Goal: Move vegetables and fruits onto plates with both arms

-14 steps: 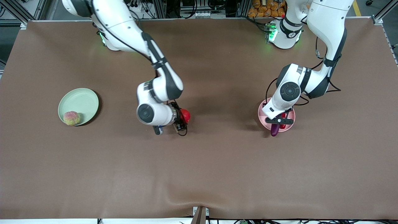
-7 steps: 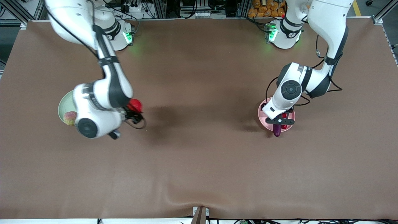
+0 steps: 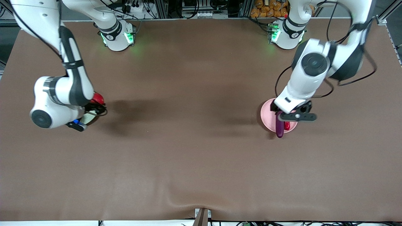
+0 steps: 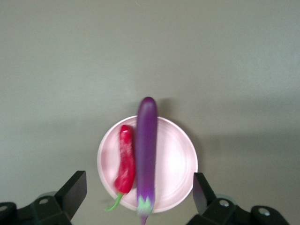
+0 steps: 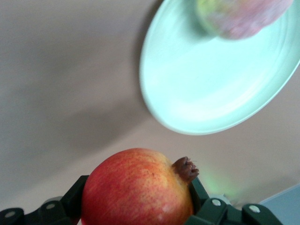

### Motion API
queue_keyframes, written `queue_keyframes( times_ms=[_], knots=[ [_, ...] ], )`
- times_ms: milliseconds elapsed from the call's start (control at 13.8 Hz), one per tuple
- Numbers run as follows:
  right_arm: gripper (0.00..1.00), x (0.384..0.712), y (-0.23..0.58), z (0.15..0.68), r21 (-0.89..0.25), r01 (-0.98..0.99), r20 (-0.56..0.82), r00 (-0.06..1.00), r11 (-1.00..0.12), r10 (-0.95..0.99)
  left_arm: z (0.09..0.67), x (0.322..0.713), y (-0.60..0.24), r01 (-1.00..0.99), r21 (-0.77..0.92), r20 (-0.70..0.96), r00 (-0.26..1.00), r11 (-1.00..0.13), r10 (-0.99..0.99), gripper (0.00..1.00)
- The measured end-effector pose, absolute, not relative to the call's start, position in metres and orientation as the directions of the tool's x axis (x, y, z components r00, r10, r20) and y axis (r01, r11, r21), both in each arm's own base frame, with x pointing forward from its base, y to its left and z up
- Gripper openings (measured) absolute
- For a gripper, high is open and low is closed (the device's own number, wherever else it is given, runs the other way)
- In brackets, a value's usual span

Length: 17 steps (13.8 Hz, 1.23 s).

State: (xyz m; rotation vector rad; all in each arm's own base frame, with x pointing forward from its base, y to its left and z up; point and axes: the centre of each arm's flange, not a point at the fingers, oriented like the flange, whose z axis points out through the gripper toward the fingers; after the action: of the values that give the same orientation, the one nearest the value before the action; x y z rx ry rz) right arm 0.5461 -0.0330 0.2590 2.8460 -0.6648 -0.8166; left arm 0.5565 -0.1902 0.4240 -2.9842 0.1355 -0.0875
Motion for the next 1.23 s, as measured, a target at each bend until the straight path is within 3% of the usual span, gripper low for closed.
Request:
queue_keyframes(
  times_ms=[217, 361, 578, 794, 1011, 1227],
  knots=[
    [0.89, 0.535, -0.073, 0.248, 0.171, -0.36, -0.494, 0.774, -0.917, -0.396, 0.473, 0.567, -0.168, -0.072, -0.148, 0.017, 0.997, -0.986, -0.075, 1.0],
    [1.0, 0.534, -0.078, 0.249, 0.167, -0.36, -0.494, 0.775, -0.918, -0.394, 0.495, 0.573, -0.138, -0.059, -0.125, 0.0, 0.998, -0.99, -0.06, 1.0],
    [1.0, 0.539, -0.068, 0.27, 0.159, -0.345, -0.522, 0.766, -0.925, -0.376, 0.542, 0.553, -0.107, -0.052, -0.132, -0.026, 0.998, -0.99, -0.049, 1.0],
    [1.0, 0.578, -0.033, 0.353, 0.1, -0.315, -0.514, 0.796, -0.944, -0.32, 0.584, 0.528, -0.096, -0.068, -0.121, -0.024, 0.998, -0.99, -0.066, 1.0],
    [1.0, 0.617, 0.006, 0.453, 0.043, -0.261, -0.366, 0.894, -0.964, -0.258, 0.616, 0.518, -0.089, -0.043, -0.085, -0.052, 0.998, -0.995, -0.038, 1.0],
    [1.0, 0.628, 0.031, 0.536, 0.009, -0.213, -0.263, 0.942, -0.977, -0.208, 0.637, 0.513, -0.086, -0.034, -0.078, -0.058, 0.998, -0.996, -0.029, 1.0]
  ],
)
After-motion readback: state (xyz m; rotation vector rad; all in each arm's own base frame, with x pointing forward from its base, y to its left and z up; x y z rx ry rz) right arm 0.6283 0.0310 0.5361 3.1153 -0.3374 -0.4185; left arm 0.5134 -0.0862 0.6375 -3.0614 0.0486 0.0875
